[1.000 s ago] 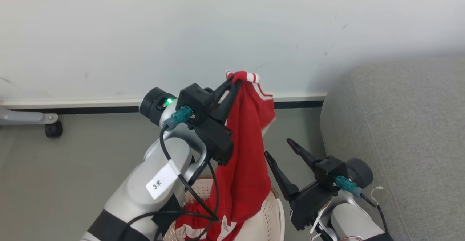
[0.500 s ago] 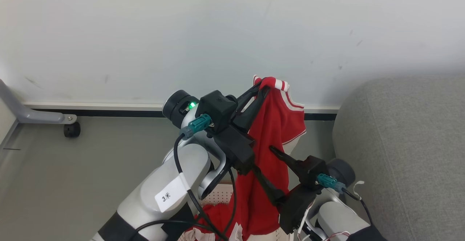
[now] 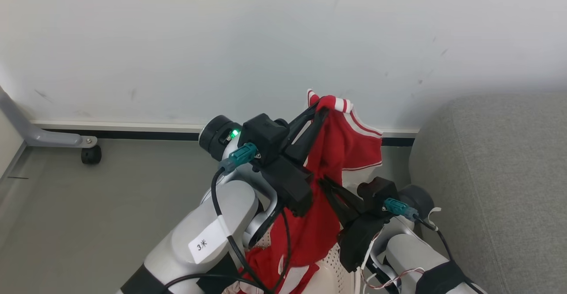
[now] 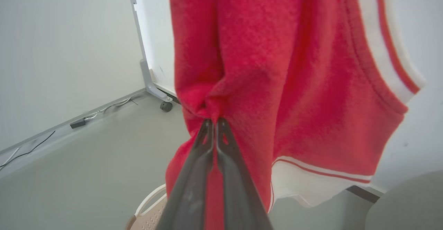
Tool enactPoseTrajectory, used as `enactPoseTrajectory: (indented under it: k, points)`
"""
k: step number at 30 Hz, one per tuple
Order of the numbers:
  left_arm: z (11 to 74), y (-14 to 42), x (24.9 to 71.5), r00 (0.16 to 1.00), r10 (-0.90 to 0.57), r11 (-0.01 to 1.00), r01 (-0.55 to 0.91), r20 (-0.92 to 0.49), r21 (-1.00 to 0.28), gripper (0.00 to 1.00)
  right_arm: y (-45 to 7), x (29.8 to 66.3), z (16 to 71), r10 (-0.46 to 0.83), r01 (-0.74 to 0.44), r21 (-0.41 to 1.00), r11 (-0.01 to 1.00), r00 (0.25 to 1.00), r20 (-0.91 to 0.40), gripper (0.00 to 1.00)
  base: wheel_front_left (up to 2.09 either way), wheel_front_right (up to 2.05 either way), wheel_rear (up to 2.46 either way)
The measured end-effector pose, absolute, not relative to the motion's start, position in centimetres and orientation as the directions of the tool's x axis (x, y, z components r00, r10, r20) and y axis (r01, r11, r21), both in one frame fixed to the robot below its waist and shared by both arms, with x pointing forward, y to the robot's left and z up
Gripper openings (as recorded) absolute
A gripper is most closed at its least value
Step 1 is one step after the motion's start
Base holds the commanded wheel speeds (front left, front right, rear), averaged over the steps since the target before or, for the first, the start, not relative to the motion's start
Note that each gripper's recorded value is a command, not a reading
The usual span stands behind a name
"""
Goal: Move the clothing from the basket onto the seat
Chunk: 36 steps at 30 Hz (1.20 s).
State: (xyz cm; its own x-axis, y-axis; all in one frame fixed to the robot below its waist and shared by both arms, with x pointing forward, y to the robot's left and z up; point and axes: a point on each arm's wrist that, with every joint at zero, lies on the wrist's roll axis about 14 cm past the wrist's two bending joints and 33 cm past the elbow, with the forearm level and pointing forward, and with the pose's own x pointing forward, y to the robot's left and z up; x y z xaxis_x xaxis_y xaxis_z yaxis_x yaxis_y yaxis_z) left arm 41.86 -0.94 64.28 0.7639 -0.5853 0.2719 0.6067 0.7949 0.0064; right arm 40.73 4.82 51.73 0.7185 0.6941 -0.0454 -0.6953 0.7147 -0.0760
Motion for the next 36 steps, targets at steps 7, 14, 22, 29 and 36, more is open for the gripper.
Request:
enactPoseTrajectory:
  k: [7, 14, 22, 29, 36]
  points:
    - [61.8, 0.4, 42.6, 0.808, -0.545, 0.82, 0.569, 0.222, -0.06, 0.44, 2.8, 42.1, 51.8, 0.645, -0.647, -0.074, 0.758, 0.762, -0.053, 0.0, 0.0, 0.0, 0.0]
    - [58.6, 1.0, 42.7, 0.837, -0.525, 0.833, 0.542, 0.153, -0.106, 1.0, -0.6, 43.6, 52.6, 0.579, -0.58, -0.09, 0.81, 0.814, -0.035, 0.0, 0.0, 0.0, 0.0]
    - [55.0, 0.3, 41.9, 0.836, -0.544, 0.824, 0.549, 0.074, -0.14, 1.0, -5.5, 44.7, 54.2, 0.497, -0.492, -0.132, 0.86, 0.868, 0.005, 0.0, 0.0, 0.0, 0.0]
    - [52.3, -1.8, 40.4, 0.801, -0.598, 0.788, 0.592, 0.019, -0.17, 1.0, -10.2, 44.9, 55.6, 0.406, -0.393, -0.179, 0.902, 0.913, 0.043, 0.0, 0.0, 0.0, 0.0]
    - [51.7, -4.6, 39.3, 0.755, -0.656, 0.739, 0.646, 0.013, -0.19, 1.0, -14.6, 44.3, 57.0, 0.32, -0.297, -0.213, 0.931, 0.944, 0.084, 0.0, 0.0, 0.0, 0.0]
